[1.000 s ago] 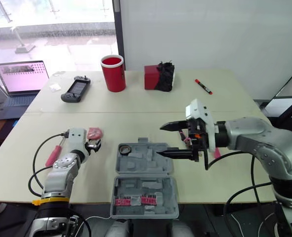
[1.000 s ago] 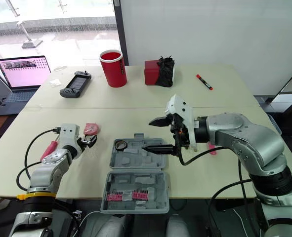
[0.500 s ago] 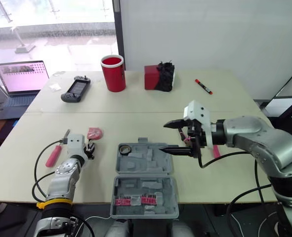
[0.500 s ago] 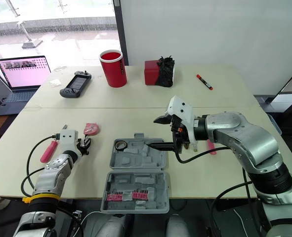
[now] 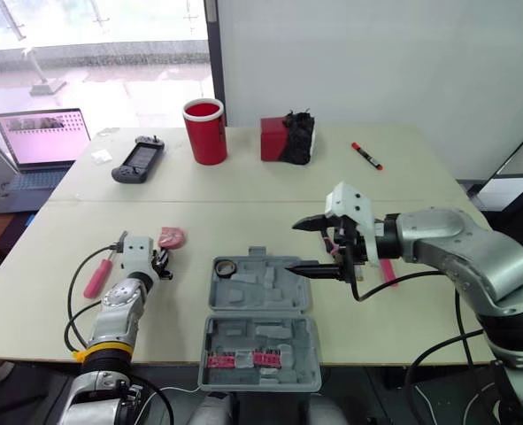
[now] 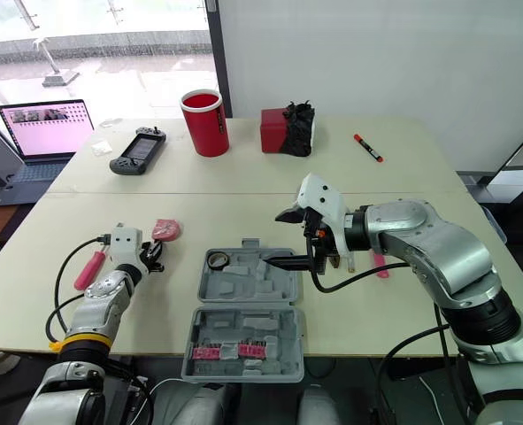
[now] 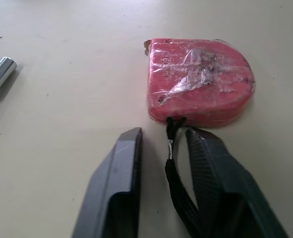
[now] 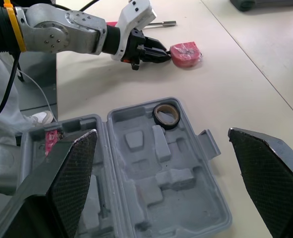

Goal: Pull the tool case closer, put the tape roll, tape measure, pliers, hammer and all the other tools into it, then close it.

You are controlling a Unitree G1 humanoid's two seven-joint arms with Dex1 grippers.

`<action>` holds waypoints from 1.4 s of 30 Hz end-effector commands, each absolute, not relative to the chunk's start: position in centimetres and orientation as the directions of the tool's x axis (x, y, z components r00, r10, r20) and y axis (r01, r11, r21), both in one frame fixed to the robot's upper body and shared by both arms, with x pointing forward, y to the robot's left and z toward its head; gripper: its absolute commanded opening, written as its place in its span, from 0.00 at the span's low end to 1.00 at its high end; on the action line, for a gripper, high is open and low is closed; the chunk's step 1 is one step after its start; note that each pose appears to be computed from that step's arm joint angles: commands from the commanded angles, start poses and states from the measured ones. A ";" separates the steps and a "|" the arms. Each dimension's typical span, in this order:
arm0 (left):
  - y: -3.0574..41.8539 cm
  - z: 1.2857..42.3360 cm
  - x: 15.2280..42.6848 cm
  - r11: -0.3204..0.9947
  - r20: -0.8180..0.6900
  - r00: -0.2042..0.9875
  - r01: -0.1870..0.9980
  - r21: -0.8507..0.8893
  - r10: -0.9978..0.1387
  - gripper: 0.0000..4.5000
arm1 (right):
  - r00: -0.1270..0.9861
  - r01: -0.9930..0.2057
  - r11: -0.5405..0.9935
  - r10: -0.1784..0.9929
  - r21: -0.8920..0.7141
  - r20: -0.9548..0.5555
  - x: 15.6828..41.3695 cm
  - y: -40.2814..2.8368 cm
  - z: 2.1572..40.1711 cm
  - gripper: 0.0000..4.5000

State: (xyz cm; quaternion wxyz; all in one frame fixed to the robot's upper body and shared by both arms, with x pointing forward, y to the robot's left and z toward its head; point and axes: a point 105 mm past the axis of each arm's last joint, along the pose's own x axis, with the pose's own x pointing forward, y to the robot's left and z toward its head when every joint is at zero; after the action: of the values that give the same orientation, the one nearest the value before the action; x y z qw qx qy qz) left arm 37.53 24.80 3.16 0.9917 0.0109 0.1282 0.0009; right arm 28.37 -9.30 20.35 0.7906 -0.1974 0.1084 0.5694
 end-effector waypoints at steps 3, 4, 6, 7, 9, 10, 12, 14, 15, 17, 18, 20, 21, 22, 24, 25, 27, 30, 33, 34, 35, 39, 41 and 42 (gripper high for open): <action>24.6 2.4 37.3 1.000 -0.273 0.962 0.021 0.013 -0.016 0.00 | 0.326 -0.939 0.253 0.869 -0.233 -0.371 28.1 -8.8 21.4 1.00; 24.6 2.4 37.3 1.000 -0.273 0.962 0.018 0.015 -0.013 0.00 | 0.327 -0.939 0.253 0.869 -0.233 -0.371 28.1 -8.8 21.4 1.00; 24.6 2.4 37.2 1.000 -0.272 0.962 0.018 0.015 -0.013 0.00 | 0.327 -0.939 0.254 0.868 -0.234 -0.373 28.2 -8.8 21.4 1.00; 24.6 2.4 37.0 1.000 -0.270 0.963 0.023 0.014 -0.018 0.00 | 0.327 -0.939 0.253 0.868 -0.233 -0.373 28.2 -8.8 21.3 1.00; 24.3 2.3 36.5 0.999 -0.268 0.963 0.043 0.018 -0.037 0.00 | 0.323 -0.941 0.250 0.868 -0.230 -0.376 28.1 -8.8 21.2 1.00; 24.2 2.3 36.2 0.998 -0.267 0.963 0.053 0.019 -0.047 0.00 | 0.320 -0.941 0.248 0.869 -0.228 -0.377 28.1 -8.8 21.2 1.00; 23.9 2.3 35.2 0.997 -0.267 0.961 0.077 0.020 -0.069 0.00 | 0.312 -0.945 0.242 0.871 -0.222 -0.380 28.0 -8.6 21.0 1.00; 23.6 2.2 34.0 0.994 -0.275 0.957 0.103 0.025 -0.092 0.00 | 0.302 -0.948 0.234 0.874 -0.215 -0.380 27.9 -8.5 20.8 1.00; 23.4 2.1 33.5 0.993 -0.282 0.954 0.111 0.027 -0.099 0.00 | 0.298 -0.950 0.231 0.875 -0.211 -0.381 27.9 -8.4 20.8 1.00; 22.9 1.9 32.1 0.991 -0.294 0.947 0.137 -0.002 -0.131 0.00 | 0.285 -0.954 0.221 0.878 -0.202 -0.385 27.7 -8.2 20.6 1.00; 22.7 1.8 31.4 0.988 -0.304 0.941 0.157 -0.006 -0.151 0.00 | 0.278 -0.956 0.215 0.879 -0.198 -0.386 27.7 -8.1 20.5 1.00; 22.5 1.9 29.8 0.985 -0.316 0.934 0.170 -0.016 -0.167 0.00 | 0.264 -0.961 0.203 0.881 -0.189 -0.392 27.5 -8.0 20.3 1.00; 22.6 2.0 29.0 0.985 -0.321 0.932 0.170 -0.022 -0.168 0.00 | 0.257 -0.963 0.198 0.882 -0.185 -0.394 27.4 -8.0 20.3 1.00; 22.5 2.0 28.0 0.984 -0.333 0.927 0.179 -0.017 -0.174 0.00 | 0.250 -0.965 0.192 0.883 -0.181 -0.396 27.4 -8.0 20.2 1.00; 22.4 1.8 26.0 0.983 -0.358 0.917 0.183 -0.020 -0.178 0.00 | 0.238 -0.968 0.182 0.885 -0.175 -0.399 27.4 -7.9 20.1 1.00; 22.3 1.6 25.0 0.983 -0.378 0.909 0.181 -0.026 -0.177 0.00 | 0.232 -0.969 0.176 0.887 -0.172 -0.400 27.4 -7.7 20.0 1.00; 22.3 1.0 23.5 0.987 -0.415 0.896 0.153 -0.052 -0.161 0.00 | 0.219 -0.972 0.165 0.890 -0.166 -0.400 27.5 -7.5 19.9 1.00; 21.9 0.3 21.3 0.988 -0.454 0.877 0.142 -0.068 -0.157 0.00 | 0.196 -0.977 0.145 0.897 -0.157 -0.395 27.5 -7.0 19.7 1.00; 22.0 0.5 19.6 0.991 -0.468 0.873 0.116 -0.069 -0.135 0.00 | 0.175 -0.980 0.124 0.904 -0.153 -0.391 27.5 -6.5 19.6 1.00; 22.0 0.4 19.0 0.991 -0.477 0.869 0.113 -0.068 -0.132 0.00 | 0.171 -0.981 0.120 0.905 -0.151 -0.390 27.5 -6.4 19.6 1.00; 22.0 0.4 18.5 0.991 -0.487 0.863 0.117 -0.059 -0.131 0.00 | 0.166 -0.982 0.115 0.905 -0.150 -0.391 27.6 -6.4 19.6 1.00; 22.9 0.5 17.4 0.995 -0.508 0.856 0.094 -0.035 -0.099 0.00 | 0.156 -0.983 0.105 0.907 -0.149 -0.391 27.7 -6.2 19.4 1.00; 23.3 0.4 17.2 0.996 -0.514 0.853 0.087 -0.028 -0.089 0.00 | 0.155 -0.983 0.104 0.908 -0.149 -0.390 27.7 -6.1 19.4 1.00; 23.4 0.3 17.2 0.996 -0.517 0.851 0.090 -0.024 -0.089 0.00 | 0.155 -0.983 0.103 0.908 -0.149 -0.388 27.7 -6.0 19.4 1.00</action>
State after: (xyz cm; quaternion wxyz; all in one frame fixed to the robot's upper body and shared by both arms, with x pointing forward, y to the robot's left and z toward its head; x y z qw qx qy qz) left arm 17.93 22.38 0.75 0.9659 -0.0049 0.2515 -0.0619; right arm 27.83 -6.39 18.41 0.7394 -0.1783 0.1220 0.6376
